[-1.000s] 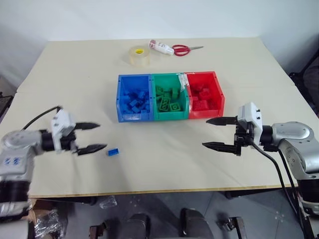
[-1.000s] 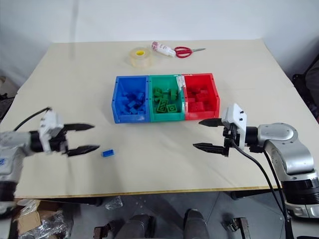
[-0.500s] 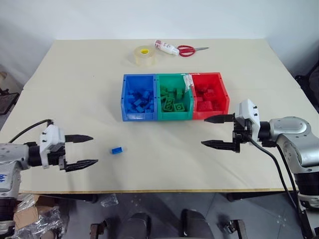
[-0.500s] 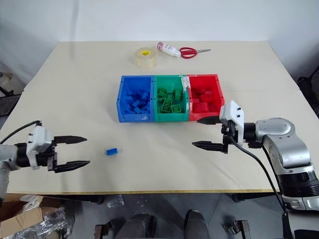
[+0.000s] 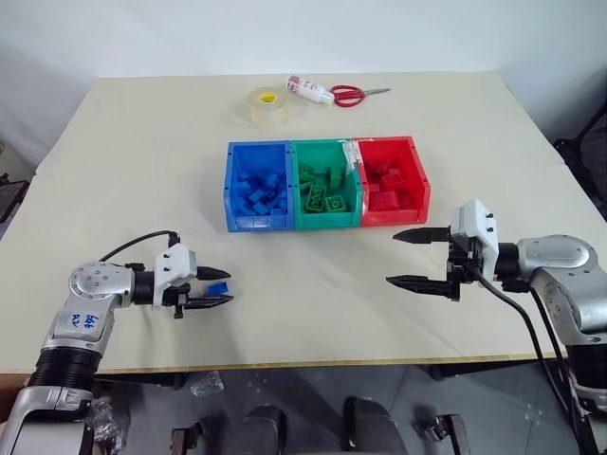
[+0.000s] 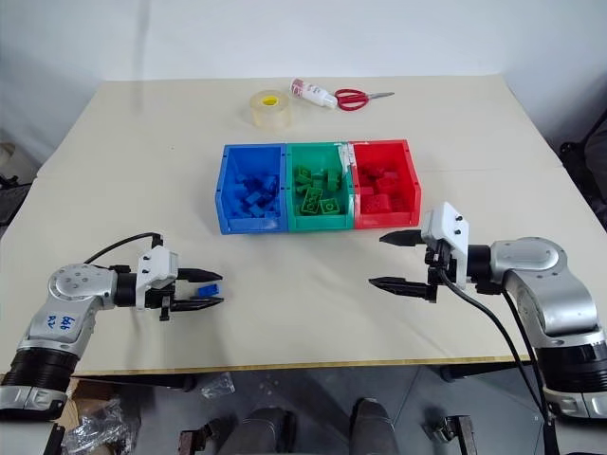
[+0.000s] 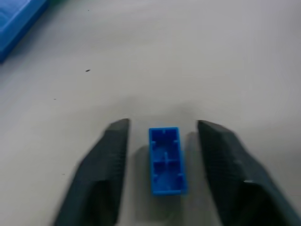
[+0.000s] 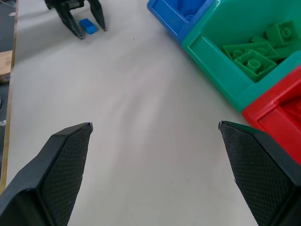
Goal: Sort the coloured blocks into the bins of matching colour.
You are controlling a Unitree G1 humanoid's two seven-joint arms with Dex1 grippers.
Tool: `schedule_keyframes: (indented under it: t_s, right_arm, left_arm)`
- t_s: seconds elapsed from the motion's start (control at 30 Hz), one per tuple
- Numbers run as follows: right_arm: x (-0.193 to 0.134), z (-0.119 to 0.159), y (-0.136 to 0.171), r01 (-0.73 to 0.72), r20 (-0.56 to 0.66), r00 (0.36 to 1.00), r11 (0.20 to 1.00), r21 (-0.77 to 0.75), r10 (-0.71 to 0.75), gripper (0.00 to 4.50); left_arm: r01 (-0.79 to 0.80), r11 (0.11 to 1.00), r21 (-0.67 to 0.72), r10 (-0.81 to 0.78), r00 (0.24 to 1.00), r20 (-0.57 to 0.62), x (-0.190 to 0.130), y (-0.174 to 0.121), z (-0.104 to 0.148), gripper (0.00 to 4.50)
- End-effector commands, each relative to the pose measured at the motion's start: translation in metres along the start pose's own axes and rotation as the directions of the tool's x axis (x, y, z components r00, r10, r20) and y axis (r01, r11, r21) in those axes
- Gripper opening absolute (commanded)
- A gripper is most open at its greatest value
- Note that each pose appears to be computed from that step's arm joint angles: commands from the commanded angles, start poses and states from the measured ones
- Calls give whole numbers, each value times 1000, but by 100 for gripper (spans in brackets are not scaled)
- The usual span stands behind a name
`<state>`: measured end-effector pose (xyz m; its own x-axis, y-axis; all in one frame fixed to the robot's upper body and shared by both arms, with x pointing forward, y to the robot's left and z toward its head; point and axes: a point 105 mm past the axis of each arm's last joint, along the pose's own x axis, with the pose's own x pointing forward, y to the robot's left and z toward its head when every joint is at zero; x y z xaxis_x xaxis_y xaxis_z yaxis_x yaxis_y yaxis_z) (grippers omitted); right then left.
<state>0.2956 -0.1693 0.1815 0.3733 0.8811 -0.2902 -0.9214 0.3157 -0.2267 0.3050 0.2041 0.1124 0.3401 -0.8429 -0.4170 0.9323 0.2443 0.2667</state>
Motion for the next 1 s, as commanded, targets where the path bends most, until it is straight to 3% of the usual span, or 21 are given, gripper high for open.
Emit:
schedule_keyframes:
  t_s: [0.03, 0.1, 0.3, 0.43, 0.53, 0.73, 0.93, 1.0]
  right_arm:
    - [-9, 13, 0, 31, 21, 999, 999, -43, -30, 450]
    - [-10, 12, 1, 38, 23, 999, 998, -42, -37, 450]
    - [-11, 12, 1, 58, 28, 998, 997, -41, -57, 450]
    - [-10, 13, 1, 66, 33, 997, 997, -42, -64, 450]
    - [-9, 13, 1, 69, 37, 997, 997, -42, -67, 450]
    - [-10, 14, 1, 85, 46, 995, 995, -45, -83, 450]
    - [-12, 13, 1, 99, 41, 994, 994, -43, -97, 450]
    - [-13, 13, 0, 99, 40, 994, 994, -42, -98, 450]
  left_arm:
    - [17, 1000, 20, -17, 1000, 10, -6, 3, 6, 99]
    - [16, 999, 30, -17, 1000, 26, -6, 6, 12, 42]
    - [-83, 994, 65, 74, 989, 131, 2, 39, 58, 42]
    - [-246, 968, 52, 231, 950, 209, 15, 85, 97, 42]
    - [-330, 944, 28, 319, 929, 188, 26, 112, 104, 42]
    - [-338, 941, 11, 329, 922, 202, 43, 124, 113, 232]
    - [-317, 948, 26, 301, 919, 256, 31, 121, 117, 418]
    - [-304, 952, 33, 282, 916, 286, 24, 118, 120, 449]
